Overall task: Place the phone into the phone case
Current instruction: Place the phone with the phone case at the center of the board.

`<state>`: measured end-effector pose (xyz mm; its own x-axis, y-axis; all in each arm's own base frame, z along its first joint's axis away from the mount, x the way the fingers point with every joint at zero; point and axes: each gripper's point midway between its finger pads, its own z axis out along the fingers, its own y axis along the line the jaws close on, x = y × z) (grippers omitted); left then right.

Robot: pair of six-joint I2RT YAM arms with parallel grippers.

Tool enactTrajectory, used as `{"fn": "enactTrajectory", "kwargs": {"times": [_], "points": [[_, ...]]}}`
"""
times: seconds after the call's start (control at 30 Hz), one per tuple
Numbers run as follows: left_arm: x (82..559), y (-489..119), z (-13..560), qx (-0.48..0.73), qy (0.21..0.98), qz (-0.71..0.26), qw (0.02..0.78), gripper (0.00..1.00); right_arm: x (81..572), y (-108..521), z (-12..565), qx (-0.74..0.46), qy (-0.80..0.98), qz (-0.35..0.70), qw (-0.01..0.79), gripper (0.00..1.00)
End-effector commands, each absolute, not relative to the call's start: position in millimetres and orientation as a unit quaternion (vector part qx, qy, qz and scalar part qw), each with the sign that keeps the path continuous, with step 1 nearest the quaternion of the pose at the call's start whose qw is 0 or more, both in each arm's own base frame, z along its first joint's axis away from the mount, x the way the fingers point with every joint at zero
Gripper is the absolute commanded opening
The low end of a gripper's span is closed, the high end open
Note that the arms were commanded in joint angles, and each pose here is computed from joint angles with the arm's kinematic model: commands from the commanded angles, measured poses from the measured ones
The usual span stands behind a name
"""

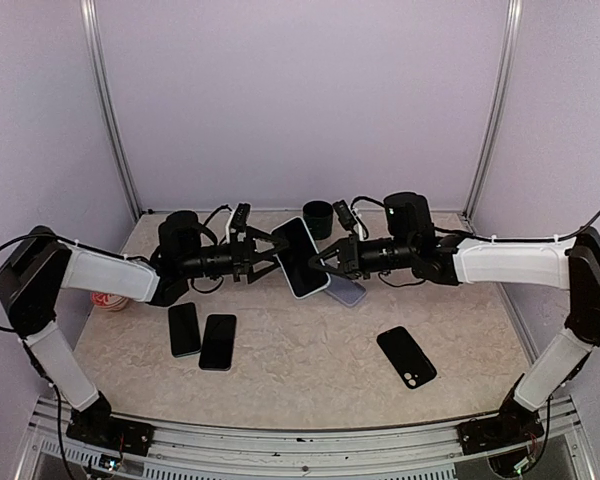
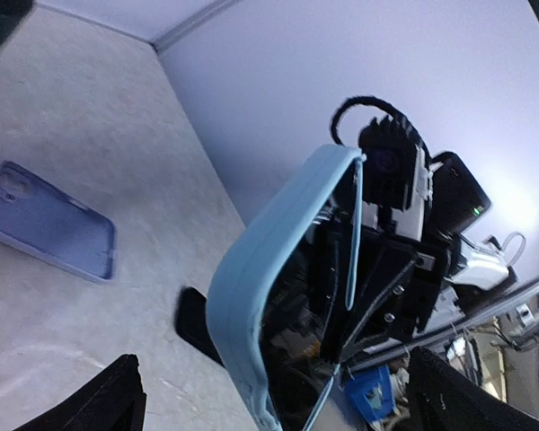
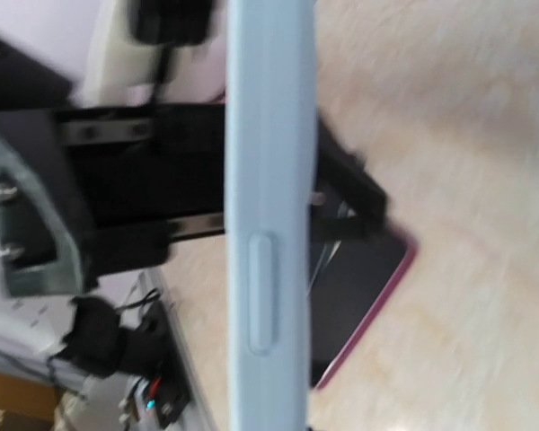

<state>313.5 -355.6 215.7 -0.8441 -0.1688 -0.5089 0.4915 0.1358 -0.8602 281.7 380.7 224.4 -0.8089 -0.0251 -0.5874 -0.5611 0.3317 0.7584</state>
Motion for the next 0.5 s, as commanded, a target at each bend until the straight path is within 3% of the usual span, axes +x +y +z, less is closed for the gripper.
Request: {"fn": "enactTrajectory", "kwargs": {"times": [0.0,0.1,0.47], "points": [[359.7,-307.6,211.2,0.031,0.794,-0.499,0.345,0.99,318.9,399.9,229.6,-0.202,0.784,0.522,0.268,0.00],[366.4,-274.7,221.6,0.007,0.817,-0.439,0.375,0.99,340.6,418.6,223.7,-0.206,0.790,0.514,0.263,0.00],[339.3,-133.8,231.1,-0.115,0.800,-0.381,0.450,0.99,427.8,477.5,180.9,-0.124,0.805,0.504,0.287,0.00]]}}
